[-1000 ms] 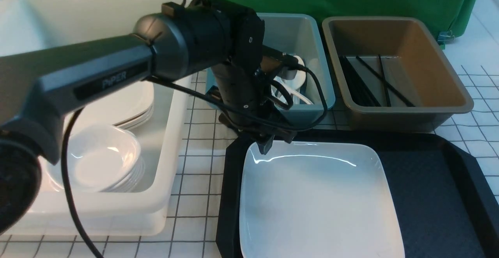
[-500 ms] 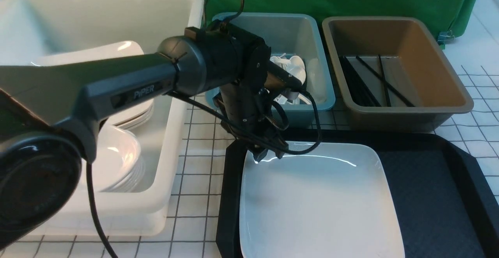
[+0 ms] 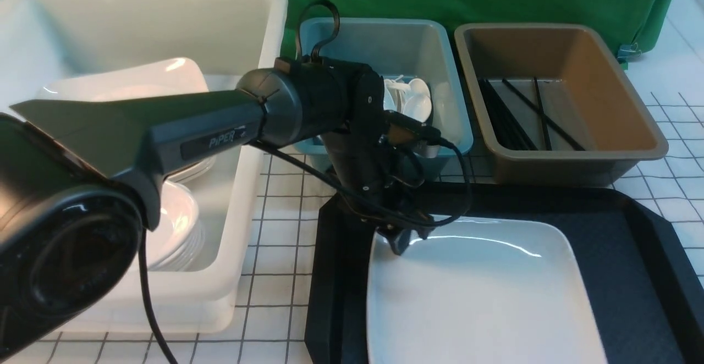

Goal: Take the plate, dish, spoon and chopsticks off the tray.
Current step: Use the left arm to grab a plate from the dinner plate

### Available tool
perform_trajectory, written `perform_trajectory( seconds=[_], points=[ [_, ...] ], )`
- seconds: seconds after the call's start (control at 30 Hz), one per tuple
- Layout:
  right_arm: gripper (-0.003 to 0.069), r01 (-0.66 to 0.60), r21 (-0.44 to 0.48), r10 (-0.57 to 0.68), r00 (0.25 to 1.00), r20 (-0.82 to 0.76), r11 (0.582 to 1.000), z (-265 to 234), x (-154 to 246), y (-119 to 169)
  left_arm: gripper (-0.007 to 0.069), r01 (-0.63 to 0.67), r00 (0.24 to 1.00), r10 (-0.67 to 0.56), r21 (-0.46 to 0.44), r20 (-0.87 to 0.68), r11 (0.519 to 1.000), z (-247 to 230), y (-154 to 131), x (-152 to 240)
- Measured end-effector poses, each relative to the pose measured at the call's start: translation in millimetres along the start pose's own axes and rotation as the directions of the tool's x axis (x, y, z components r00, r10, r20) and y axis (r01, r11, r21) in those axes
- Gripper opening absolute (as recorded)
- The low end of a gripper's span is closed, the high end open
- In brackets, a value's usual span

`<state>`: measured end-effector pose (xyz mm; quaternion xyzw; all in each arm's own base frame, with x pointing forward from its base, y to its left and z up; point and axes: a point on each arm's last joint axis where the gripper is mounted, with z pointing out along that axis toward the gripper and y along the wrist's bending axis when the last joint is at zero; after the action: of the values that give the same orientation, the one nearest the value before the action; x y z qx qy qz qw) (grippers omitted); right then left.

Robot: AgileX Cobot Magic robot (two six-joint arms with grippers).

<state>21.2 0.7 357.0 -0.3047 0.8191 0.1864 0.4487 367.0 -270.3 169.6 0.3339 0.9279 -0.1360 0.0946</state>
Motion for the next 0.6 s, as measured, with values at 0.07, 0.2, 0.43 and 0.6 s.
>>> perform_trajectory(
  seconds=[0.07,0.2,0.43,0.6],
  points=[
    [0.0033,0.0,0.0,0.0,1.0,0.0,1.0,0,0,0,0.0336,0.026,1.0,-0.026,0.037,0.007,0.999,0,-3,-1],
    [0.0034,0.0,0.0,0.0,1.0,0.0,1.0,0,0,0,0.0328,0.059,0.998,-0.06,0.083,0.014,0.995,0,-7,-2],
    [0.0035,0.0,0.0,0.0,1.0,0.0,1.0,0,0,0,0.0292,0.079,0.996,-0.082,0.093,0.032,0.993,1,-8,-4],
    [0.0036,0.0,0.0,0.0,1.0,0.0,1.0,0,0,0,0.0287,0.163,0.985,-0.167,0.086,0.043,0.983,10,-5,-5]
  ],
)
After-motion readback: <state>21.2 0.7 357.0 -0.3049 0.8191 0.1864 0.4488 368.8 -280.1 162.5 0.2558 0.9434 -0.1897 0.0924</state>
